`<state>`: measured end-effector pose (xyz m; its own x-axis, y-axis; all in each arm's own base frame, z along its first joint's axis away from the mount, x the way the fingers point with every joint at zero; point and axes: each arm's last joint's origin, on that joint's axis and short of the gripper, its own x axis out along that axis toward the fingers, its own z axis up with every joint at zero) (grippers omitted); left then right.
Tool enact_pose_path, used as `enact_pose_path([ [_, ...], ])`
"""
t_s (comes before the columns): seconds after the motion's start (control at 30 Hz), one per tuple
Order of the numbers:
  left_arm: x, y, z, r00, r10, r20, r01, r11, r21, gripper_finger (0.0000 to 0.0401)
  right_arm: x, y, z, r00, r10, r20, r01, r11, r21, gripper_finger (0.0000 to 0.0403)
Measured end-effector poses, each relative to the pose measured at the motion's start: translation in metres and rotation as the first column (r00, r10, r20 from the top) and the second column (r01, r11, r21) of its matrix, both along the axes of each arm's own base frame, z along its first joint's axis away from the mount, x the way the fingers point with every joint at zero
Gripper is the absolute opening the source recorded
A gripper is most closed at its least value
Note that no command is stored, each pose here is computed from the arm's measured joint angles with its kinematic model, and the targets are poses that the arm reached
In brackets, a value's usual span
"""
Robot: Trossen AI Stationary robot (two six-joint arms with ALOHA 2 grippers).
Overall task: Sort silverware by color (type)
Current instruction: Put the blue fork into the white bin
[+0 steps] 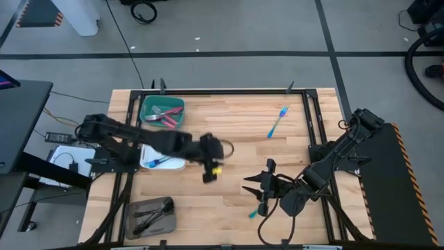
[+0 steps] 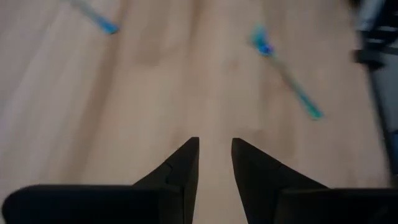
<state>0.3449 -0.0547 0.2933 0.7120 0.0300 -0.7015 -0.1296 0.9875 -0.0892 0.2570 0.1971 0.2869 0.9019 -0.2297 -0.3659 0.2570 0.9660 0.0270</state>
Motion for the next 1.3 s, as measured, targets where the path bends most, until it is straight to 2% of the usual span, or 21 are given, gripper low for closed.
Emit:
enact_pose_path([
  [0.1,0.007,-0.027,-0.002,0.993,-0.085,0.080,0.085,0.996,0.003,0.0105,-0.001,-0.002,0.001,1.000,-0.024,0.009,0.024,1.000,-0.014,0.0134],
  [0.23,0.016,-0.053,-0.011,0.981,-0.148,0.128,0.149,0.989,0.002,0.0105,-0.005,-0.006,0.006,0.999,-0.048,0.014,0.048,0.998,-0.033,0.0134],
  [0.5,0.040,-0.078,-0.055,0.973,-0.195,0.120,0.198,0.980,-0.011,0.0105,-0.014,-0.017,0.017,0.995,-0.093,0.026,0.094,0.993,-0.064,0.0134],
  [0.57,0.047,-0.082,-0.067,0.971,-0.206,0.119,0.210,0.977,-0.023,0.0105,-0.015,-0.019,0.017,0.994,-0.102,0.024,0.104,0.992,-0.074,0.0134],
  [0.77,0.072,-0.094,-0.087,0.940,-0.161,0.299,0.201,0.974,-0.108,0.0105,-0.013,-0.025,0.017,0.992,-0.126,0.012,0.127,0.985,-0.117,0.0134],
  [0.87,0.078,-0.095,-0.092,0.914,-0.194,0.357,0.231,0.971,-0.063,0.0105,-0.013,-0.029,0.017,0.991,-0.131,0.000,0.130,0.984,-0.125,0.0134],
  [0.97,0.081,-0.095,-0.095,0.892,-0.247,0.380,0.262,0.965,0.012,0.0105,-0.014,-0.030,0.017,0.991,-0.130,-0.010,0.128,0.983,-0.132,0.0134],
  [1.1,0.087,-0.098,-0.106,0.881,-0.245,0.406,0.264,0.965,0.010,0.0106,-0.014,-0.030,0.016,0.992,-0.128,-0.016,0.125,0.983,-0.133,0.0134],
  [1.3,0.093,-0.100,-0.140,0.907,-0.231,0.352,0.252,0.968,-0.015,0.0125,-0.015,-0.030,0.016,0.991,-0.129,-0.022,0.125,0.983,-0.138,0.0134],
])
